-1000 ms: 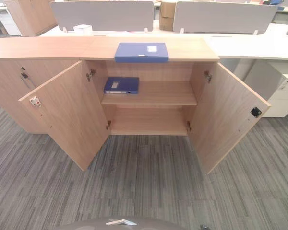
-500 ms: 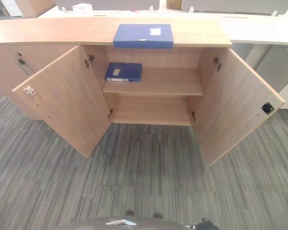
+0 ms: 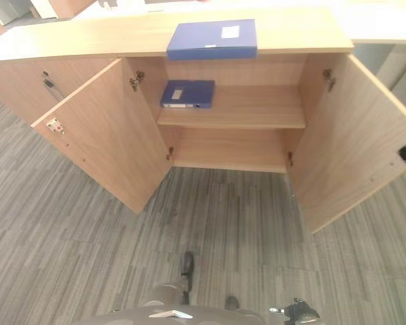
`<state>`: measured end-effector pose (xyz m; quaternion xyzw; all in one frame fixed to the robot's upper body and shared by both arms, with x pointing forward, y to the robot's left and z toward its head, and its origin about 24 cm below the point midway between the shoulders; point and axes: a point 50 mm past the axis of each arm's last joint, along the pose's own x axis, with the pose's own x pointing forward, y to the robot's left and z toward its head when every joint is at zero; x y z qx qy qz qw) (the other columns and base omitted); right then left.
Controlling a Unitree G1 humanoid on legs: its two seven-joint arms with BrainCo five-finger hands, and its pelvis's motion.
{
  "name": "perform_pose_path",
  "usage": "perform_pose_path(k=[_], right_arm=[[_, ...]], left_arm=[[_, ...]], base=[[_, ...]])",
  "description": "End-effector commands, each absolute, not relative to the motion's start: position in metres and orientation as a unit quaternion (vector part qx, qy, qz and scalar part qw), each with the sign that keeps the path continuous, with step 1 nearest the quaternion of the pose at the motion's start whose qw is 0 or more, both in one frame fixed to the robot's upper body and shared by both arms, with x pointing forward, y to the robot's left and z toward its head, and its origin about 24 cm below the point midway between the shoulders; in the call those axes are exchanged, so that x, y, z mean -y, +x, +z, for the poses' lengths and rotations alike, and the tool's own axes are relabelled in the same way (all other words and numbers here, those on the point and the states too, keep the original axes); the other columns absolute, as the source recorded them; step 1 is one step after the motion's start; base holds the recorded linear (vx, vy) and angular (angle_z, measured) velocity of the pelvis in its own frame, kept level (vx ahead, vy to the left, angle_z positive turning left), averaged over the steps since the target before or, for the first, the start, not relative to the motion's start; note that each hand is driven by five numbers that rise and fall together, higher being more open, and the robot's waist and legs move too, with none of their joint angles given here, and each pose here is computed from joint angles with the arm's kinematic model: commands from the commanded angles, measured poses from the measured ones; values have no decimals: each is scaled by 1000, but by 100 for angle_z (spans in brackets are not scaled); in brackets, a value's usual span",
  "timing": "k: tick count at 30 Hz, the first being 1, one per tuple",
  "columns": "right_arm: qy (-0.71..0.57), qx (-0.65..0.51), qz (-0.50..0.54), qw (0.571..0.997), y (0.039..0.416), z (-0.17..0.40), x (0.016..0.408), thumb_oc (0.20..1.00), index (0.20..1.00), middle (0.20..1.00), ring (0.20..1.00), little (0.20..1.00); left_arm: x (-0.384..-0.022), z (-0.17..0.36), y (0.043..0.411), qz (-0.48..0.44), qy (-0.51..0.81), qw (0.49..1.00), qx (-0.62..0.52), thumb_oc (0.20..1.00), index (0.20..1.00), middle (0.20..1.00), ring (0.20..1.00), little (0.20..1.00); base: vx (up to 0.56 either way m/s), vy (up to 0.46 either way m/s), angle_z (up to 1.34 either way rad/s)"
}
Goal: Put the empty folder in the office cabinet
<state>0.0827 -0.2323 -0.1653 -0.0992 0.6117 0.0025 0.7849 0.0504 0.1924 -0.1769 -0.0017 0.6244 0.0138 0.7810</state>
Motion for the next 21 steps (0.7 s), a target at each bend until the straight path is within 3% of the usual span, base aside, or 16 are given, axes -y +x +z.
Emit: perform_pose_path(k=[1, 8, 21], right_arm=[[-110, -622, -9, 775, 72, -165, 242, 1000, 1000, 1000, 1000, 1000], [-93, -643, -18, 760, 58, -167, 242, 1000, 1000, 1000, 1000, 1000], [-51, -615, -52, 785, 77, -164, 243, 1000, 1000, 1000, 1000, 1000]], left_arm=[[-211, -175, 41, 43, 9, 774, -631, 1000, 1000, 1000, 1000, 1000], [-214, -176, 28, 48, 12, 758, -651, 1000, 1000, 1000, 1000, 1000], [-222, -172, 55, 58, 17, 782, -620, 1000, 1000, 1000, 1000, 1000]], base=[[402, 246, -51], [215, 156, -57], [159, 145, -22]])
